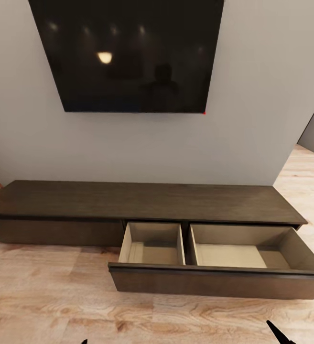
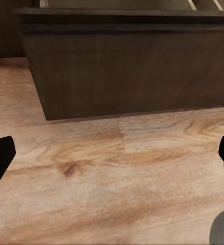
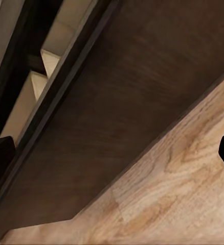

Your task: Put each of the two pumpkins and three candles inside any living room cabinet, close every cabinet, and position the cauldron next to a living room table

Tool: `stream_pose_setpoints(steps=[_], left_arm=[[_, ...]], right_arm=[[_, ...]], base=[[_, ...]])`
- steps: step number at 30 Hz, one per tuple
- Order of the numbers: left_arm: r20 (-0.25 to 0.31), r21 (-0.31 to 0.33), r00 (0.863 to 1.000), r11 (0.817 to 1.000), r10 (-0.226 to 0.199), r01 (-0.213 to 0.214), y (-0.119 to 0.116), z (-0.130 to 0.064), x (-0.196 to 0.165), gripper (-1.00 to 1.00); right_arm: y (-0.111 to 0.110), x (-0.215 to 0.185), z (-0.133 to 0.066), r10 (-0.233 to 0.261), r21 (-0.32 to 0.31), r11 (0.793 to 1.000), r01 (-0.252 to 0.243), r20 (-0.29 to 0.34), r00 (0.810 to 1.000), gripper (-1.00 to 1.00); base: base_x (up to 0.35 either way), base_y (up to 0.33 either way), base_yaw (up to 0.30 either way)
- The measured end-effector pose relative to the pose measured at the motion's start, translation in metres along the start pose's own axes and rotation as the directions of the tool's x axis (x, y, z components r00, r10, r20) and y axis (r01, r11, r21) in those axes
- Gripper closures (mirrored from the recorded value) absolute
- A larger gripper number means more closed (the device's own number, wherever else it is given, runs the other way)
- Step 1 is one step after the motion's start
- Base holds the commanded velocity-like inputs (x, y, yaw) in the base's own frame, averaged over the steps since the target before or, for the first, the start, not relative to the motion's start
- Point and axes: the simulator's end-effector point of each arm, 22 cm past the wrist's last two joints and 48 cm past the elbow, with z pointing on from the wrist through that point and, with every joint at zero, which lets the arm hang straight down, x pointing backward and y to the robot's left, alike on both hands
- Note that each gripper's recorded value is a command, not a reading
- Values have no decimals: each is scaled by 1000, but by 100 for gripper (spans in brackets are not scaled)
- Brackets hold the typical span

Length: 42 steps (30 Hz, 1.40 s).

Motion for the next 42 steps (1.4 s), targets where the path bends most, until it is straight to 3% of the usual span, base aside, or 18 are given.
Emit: stream_pose_setpoints(steps=[3,8,12,15,19,28,34,42], left_arm=[[9,-2,999,999,-39,39,0,-3,-9,-100],[12,-5,998,998,-67,67,1,-8,-18,-100],[10,-7,996,996,-84,84,1,-12,-23,-100],[13,-10,993,993,-121,121,3,-16,-26,-100],[-15,-19,989,989,-145,144,4,-20,-18,-100],[-89,-42,982,986,-165,162,6,-31,9,-100],[-195,-68,964,983,-182,171,6,-49,56,-100],[-194,-73,965,983,-179,168,6,-58,49,-100]], right_arm=[[0,11,-3,-12,13,1000,12,-38,999,-100],[3,19,-9,-27,28,999,29,-82,996,-100],[8,19,-13,-27,31,999,30,-91,996,-100],[13,15,-15,-45,31,998,48,-86,995,-100],[19,9,-18,-65,29,997,67,-72,995,-100],[32,4,-27,-65,26,997,67,-68,996,-100],[39,0,-32,-64,33,997,67,-74,995,-100],[50,-6,-38,-63,38,997,66,-75,995,-100]], base=[[0,0,0],[0,0,0],[0,0,0],[0,0,0],[0,0,0],[0,0,0],[0,0,0],[0,0,0]])
